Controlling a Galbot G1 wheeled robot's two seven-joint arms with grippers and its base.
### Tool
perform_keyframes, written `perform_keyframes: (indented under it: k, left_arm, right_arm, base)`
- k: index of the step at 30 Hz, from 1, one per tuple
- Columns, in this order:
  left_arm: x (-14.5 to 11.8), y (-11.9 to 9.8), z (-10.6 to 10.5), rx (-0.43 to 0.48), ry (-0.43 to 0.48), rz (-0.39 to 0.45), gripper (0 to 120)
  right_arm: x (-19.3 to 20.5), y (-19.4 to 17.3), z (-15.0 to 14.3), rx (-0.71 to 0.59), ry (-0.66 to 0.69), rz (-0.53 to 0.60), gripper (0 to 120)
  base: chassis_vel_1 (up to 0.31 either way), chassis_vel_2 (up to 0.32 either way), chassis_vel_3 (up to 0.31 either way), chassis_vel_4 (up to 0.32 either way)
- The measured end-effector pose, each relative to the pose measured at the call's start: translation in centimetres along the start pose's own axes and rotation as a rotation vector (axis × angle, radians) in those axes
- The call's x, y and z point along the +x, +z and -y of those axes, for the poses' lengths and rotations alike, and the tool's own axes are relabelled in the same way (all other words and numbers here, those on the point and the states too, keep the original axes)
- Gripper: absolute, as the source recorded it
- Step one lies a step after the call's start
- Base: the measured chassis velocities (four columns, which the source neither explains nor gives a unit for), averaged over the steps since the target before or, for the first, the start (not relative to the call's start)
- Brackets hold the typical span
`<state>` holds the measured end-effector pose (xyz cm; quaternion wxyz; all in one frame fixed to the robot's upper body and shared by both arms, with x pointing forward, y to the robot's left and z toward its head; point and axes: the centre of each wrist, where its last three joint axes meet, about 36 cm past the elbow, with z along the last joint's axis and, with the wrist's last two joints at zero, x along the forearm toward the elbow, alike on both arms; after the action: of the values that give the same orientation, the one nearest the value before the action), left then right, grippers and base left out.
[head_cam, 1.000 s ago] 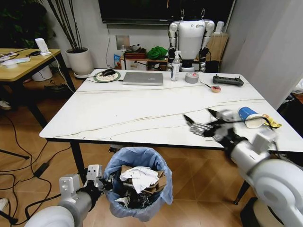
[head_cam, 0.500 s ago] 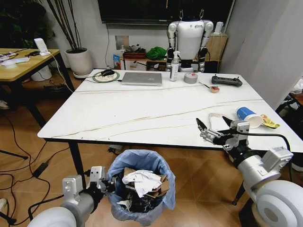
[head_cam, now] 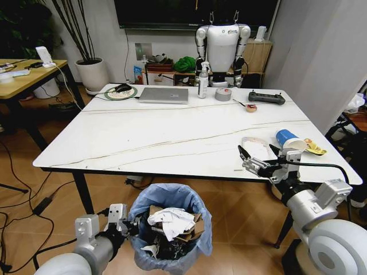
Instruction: Pick up the trash bin and place the trash from the table into it.
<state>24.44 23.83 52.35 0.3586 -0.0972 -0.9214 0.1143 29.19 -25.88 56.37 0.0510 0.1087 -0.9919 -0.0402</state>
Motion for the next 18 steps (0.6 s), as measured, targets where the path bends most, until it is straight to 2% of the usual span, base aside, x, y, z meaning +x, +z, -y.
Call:
perform_keyframes:
  k: [8,18]
  left_arm:
    - [0.1,0.1,-0.3,0.001,-0.011,-0.008,2]
    - [0.2,0.2,-0.4,-0.006,-0.015,-0.014,2]
  right_arm:
    - [-2.1,1.3,1.3,0.06,0.027,-0.038,100]
    - [-5.3,3.0,1.9,0.142,0.033,-0.138,100]
  base:
    - [-0.08,-0.072,0.08,0.069]
    - [-0.005,-0.001,0.002,0.003]
